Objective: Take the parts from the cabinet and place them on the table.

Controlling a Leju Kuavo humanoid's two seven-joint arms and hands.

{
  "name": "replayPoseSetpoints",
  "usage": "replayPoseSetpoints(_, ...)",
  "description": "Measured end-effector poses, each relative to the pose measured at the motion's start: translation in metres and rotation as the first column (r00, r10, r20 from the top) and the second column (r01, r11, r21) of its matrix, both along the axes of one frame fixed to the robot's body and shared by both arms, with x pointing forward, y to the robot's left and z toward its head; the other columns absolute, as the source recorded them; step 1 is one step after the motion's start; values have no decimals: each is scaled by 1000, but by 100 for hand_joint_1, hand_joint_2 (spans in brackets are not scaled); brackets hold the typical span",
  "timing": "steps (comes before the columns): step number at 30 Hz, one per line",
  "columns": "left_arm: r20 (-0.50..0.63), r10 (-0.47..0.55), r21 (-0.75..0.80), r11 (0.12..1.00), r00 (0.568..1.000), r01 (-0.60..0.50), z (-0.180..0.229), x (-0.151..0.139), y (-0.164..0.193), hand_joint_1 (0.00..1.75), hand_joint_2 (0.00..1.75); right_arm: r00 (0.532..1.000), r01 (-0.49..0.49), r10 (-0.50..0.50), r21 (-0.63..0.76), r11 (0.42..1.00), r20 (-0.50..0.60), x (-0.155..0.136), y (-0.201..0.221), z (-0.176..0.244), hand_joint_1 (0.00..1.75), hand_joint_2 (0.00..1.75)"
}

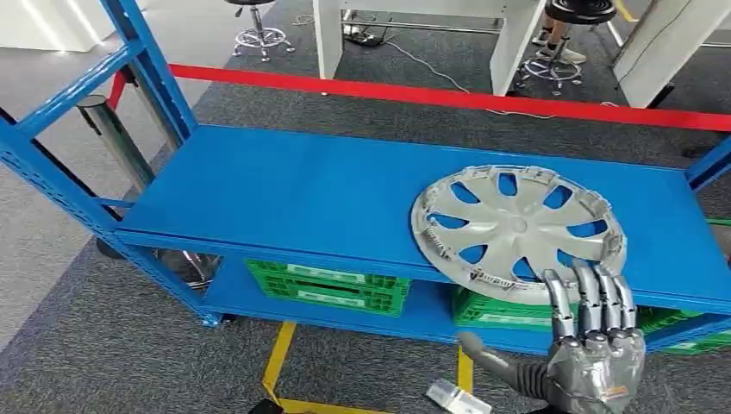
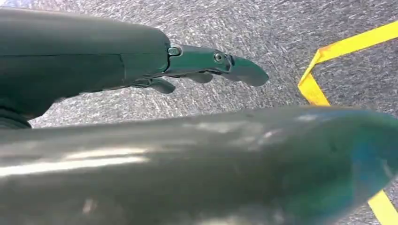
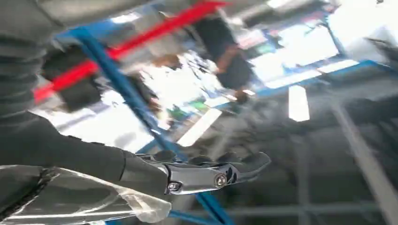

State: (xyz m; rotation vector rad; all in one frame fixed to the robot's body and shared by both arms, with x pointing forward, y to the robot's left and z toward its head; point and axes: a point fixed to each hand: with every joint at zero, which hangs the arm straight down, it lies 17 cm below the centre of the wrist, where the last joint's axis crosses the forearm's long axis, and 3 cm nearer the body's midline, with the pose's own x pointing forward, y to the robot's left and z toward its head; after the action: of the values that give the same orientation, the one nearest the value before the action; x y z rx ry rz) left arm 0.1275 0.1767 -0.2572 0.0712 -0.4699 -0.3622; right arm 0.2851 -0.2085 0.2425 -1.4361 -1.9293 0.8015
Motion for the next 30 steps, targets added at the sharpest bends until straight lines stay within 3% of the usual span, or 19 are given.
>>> replayPoseSetpoints(8,-8,1,-5,1000,1000,-1,-1,-3,-1,0,0,993,50,-48,11,999,-110,-2,-16,-31,0,175)
replayPoseSetpoints(18,-18,-3,-9,1000,1000,3,-1,-4,-2,0,0,980,13,-15,-9,1000,-196,-8,-10,-59,0,175)
replayPoseSetpoints(30,5,-9,-9,1000,1000,9,-1,-3,1,0,0,937,64,-59,4,998,-345,-12,-25,-106,0,175)
